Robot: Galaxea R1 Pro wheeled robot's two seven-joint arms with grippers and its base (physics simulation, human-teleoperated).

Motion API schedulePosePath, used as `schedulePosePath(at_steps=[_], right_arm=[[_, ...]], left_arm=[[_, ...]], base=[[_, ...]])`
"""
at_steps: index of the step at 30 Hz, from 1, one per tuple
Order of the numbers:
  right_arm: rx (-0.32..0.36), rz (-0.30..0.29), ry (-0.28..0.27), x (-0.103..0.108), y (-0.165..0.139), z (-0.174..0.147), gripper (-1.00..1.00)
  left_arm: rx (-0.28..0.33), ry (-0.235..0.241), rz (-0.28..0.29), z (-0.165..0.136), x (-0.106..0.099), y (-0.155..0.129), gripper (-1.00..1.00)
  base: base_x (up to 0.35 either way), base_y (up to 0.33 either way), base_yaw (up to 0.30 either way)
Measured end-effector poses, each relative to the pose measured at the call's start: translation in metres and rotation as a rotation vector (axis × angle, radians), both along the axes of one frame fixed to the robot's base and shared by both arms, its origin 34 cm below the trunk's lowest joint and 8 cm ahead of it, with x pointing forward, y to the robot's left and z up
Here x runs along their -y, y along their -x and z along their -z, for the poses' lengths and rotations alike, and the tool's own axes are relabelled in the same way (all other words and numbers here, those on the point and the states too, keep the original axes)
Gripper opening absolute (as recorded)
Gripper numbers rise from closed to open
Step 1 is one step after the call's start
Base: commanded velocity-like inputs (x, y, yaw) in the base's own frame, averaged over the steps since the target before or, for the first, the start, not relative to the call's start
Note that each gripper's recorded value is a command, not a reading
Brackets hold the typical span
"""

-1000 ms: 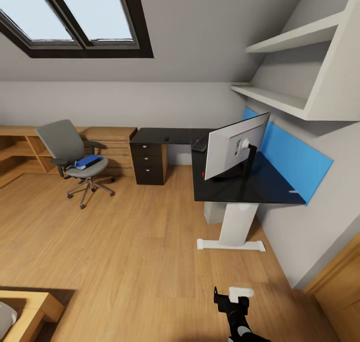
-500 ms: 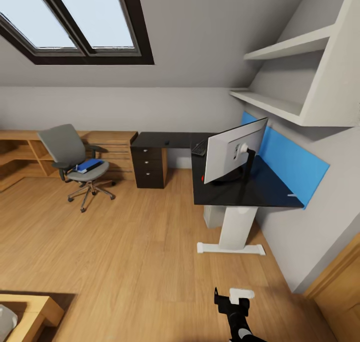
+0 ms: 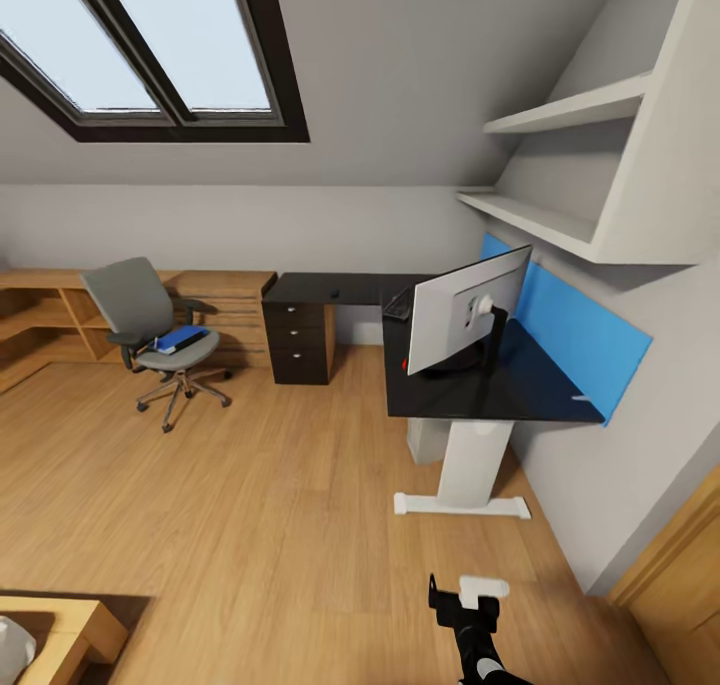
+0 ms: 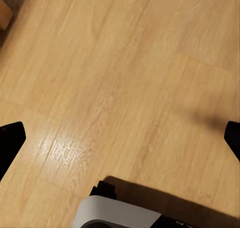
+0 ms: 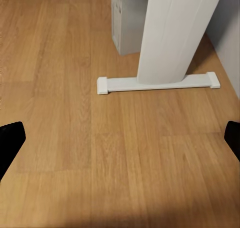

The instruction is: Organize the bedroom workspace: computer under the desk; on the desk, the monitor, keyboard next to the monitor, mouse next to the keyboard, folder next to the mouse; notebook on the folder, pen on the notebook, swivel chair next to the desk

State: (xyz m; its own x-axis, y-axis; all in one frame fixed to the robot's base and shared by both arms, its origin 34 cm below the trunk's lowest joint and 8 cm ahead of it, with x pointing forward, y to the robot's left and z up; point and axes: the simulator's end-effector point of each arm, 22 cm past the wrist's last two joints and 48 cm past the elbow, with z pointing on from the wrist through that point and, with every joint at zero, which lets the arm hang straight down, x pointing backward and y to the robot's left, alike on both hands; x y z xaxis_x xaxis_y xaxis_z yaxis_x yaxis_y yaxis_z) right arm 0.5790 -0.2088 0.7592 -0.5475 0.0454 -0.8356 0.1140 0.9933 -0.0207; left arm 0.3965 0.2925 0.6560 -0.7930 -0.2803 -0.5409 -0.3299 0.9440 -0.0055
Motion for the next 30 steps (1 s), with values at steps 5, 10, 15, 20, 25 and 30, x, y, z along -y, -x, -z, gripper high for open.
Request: schedulePosePath(at_steps=[5,10,15,20,25,30], right_arm=[[0.01,0.001,0.0,0.0,0.0,-0.007,1.0],[0.021,0.0,0.001,0.0,-0.002,-0.011,1.0],[0.031,0.001,0.001,0.001,-0.004,-0.016,1.0],[0.039,0.001,0.002,0.001,-0.006,-0.019,1.0],[0.047,0.001,0.002,0.001,-0.008,-0.023,1.0],[0.05,0.003,0.005,0.004,-0.009,-0.024,1.0]], left_arm=[[0.007,0.0,0.0,-0.005,0.0,0.0,1.0],[0.015,0.001,0.001,-0.008,0.001,-0.003,1.0],[0.022,0.001,0.0,-0.01,0.001,-0.005,1.0],[0.026,0.001,0.001,-0.011,0.001,-0.006,1.0],[0.026,0.001,0.001,-0.012,0.001,-0.006,1.0],[0.028,0.001,0.001,-0.013,0.001,-0.006,1.0]], base=[[0.0,0.0,0.0],[0.0,0.0,0.0],[0.0,0.0,0.0],[0.0,0.0,0.0],[0.0,0.0,0.0],[0.0,0.0,0.0]])
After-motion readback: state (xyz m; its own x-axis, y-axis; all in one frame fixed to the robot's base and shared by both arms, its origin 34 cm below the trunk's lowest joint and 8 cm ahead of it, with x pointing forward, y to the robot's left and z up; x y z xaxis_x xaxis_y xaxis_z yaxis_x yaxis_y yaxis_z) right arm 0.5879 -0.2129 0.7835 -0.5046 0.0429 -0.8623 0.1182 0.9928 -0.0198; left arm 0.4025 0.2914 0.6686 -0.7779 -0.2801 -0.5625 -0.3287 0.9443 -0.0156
